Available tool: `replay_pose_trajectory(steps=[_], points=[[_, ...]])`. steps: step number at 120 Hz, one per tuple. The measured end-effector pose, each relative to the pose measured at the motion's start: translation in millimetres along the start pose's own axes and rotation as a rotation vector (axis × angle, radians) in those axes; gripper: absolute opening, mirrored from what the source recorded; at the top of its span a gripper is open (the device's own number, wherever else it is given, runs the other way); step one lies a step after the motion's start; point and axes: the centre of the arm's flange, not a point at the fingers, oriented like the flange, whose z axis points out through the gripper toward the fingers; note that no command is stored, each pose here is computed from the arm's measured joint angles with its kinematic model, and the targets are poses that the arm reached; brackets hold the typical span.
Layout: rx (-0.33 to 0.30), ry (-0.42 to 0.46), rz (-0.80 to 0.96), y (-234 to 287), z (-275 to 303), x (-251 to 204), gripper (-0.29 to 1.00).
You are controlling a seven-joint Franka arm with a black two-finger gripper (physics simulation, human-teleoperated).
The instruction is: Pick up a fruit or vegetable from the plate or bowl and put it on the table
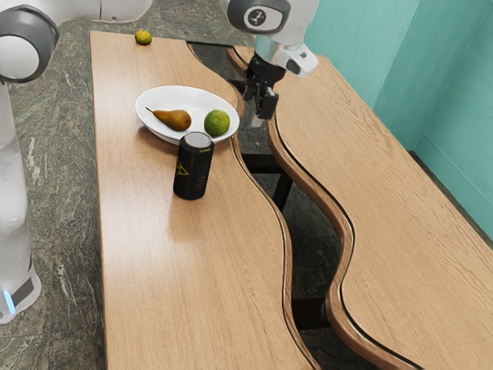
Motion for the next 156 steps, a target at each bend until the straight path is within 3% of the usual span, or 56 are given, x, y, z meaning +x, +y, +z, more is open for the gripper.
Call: replay_pose_trajectory(steps=[29, 41, 70, 87, 132, 156], points=[[0.007, 0.113, 0.028, 1, -12, 9, 0.70], [0.016, 0.153, 0.007, -6, -31, -10, 0.70], [-0.033, 0.067, -0.183, -78, 22, -89, 0.70], [-0.061, 0.067, -0.265, -119, 39, -123, 0.70], [-0.048, 0.002, -0.270, -204, 124, -60, 0.70], [-0.078, -0.005, -0.253, -206, 138, -92, 0.70]])
